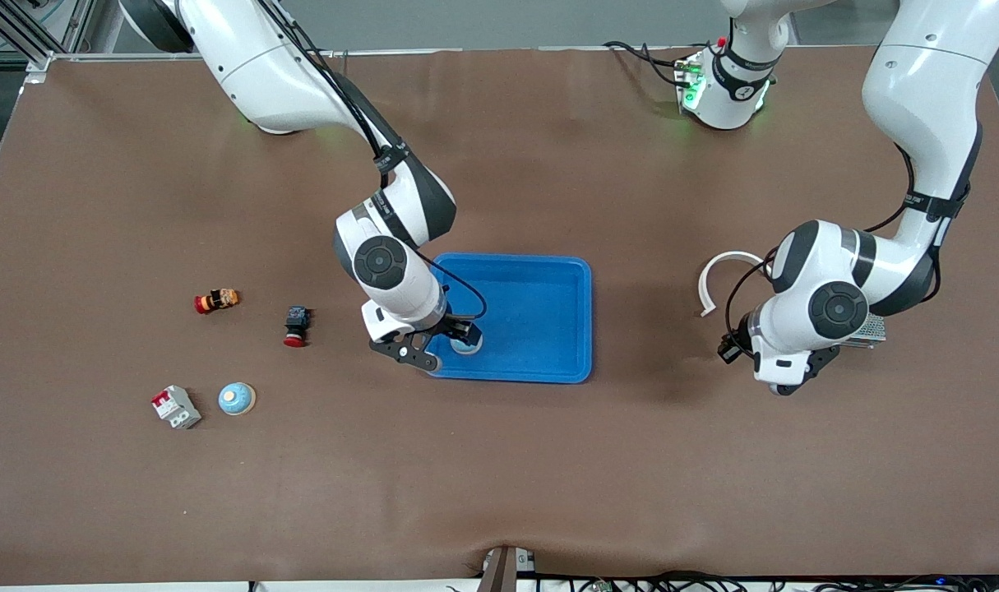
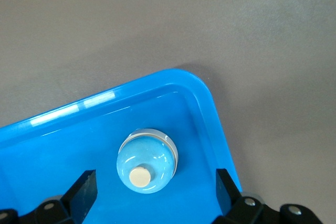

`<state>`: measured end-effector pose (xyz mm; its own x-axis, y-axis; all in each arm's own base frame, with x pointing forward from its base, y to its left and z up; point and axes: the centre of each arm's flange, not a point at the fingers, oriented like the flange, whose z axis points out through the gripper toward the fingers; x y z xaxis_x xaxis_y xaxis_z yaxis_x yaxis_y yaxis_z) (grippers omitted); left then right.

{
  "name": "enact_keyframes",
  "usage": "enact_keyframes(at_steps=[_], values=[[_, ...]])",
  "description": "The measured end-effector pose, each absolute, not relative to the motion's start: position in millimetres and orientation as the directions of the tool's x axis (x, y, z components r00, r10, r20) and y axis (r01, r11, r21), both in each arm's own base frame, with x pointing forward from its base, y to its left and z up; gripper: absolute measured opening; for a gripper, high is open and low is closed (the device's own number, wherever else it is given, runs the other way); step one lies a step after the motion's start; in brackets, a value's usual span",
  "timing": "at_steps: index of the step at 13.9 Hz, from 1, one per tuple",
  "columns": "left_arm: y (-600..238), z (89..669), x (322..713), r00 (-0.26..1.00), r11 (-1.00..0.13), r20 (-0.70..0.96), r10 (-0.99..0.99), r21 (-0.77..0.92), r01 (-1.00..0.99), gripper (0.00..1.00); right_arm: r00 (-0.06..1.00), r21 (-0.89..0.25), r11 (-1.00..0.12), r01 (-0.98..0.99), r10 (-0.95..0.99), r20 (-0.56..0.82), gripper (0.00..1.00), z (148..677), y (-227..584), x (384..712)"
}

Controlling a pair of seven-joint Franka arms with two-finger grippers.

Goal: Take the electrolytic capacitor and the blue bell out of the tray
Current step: 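Carry the capacitor with the left gripper while the right gripper reaches the bell, then place the capacitor by the valve while the right gripper grasps the bell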

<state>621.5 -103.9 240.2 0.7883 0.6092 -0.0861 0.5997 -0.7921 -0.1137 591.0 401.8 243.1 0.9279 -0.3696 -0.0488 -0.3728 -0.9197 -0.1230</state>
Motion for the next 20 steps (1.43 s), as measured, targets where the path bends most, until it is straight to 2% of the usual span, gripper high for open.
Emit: enact_keyframes(at_steps=[7, 17, 18, 19, 20], values=[[-70.9, 200.1, 607.8, 0.791, -0.792, -0.046, 0.610, -0.063, 0.607, 0.33, 0.923, -0.129, -0.914, -0.384, -0.381, -0.047, 1.00, 210.9, 423.3, 576.9], [-90.9, 193.1, 601.9, 0.801, -0.803, -0.058, 0.595, -0.066, 0.592, 0.33, 0.921, -0.141, -0.911, -0.388, -0.387, -0.037, 1.00, 198.5, 423.2, 578.1], [-93.1, 191.6, 601.2, 0.803, -0.805, -0.061, 0.592, -0.067, 0.589, 0.39, 0.921, -0.142, -0.910, -0.389, -0.388, -0.036, 1.00, 197.4, 423.1, 578.2], [-92.9, 190.2, 601.0, 0.803, -0.805, -0.063, 0.593, -0.068, 0.589, 0.39, 0.921, -0.144, -0.910, -0.389, -0.388, -0.034, 1.00, 195.8, 423.2, 578.3], [-91.7, 189.5, 601.1, 0.802, -0.804, -0.064, 0.594, -0.068, 0.591, 0.45, 0.921, -0.146, -0.910, -0.389, -0.388, -0.033, 1.00, 193.6, 423.7, 578.1]])
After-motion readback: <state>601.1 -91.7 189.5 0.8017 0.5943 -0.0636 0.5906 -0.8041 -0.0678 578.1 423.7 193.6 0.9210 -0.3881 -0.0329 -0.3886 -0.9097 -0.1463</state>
